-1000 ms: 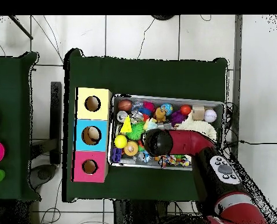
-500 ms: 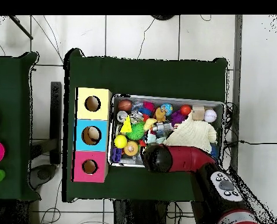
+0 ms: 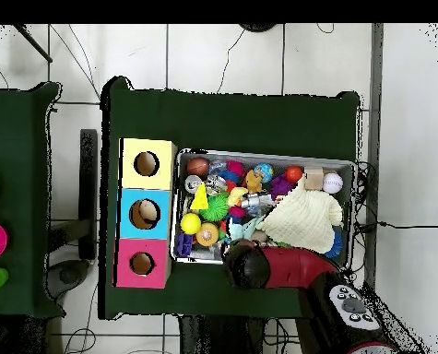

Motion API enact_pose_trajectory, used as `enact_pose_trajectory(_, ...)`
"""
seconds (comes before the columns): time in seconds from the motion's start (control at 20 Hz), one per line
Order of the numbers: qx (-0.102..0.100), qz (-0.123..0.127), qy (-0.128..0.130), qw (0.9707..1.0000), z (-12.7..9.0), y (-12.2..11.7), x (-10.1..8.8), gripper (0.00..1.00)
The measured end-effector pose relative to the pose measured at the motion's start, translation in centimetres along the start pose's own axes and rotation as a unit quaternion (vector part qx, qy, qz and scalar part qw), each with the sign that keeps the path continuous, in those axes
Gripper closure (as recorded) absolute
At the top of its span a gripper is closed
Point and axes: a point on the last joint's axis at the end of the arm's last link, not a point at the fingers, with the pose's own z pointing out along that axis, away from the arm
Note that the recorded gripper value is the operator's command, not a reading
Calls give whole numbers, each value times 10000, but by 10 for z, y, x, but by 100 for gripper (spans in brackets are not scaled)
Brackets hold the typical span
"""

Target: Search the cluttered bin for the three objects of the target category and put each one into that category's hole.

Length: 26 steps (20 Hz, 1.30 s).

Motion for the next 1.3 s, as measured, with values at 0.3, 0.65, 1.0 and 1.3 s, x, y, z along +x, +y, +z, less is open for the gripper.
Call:
enact_pose_trajectory(0.3, 63, -15, -5, 10000, 1, 10, 21, 100)
enact_pose_trajectory(0.65, 211, 90, -289, 9993, -8, 27, 30, 100)
enact_pose_trajectory(1.0, 259, 276, -351, 9987, -13, 35, 33, 100)
enact_pose_trajectory(1.3, 291, 479, -312, 9979, -18, 36, 35, 100)
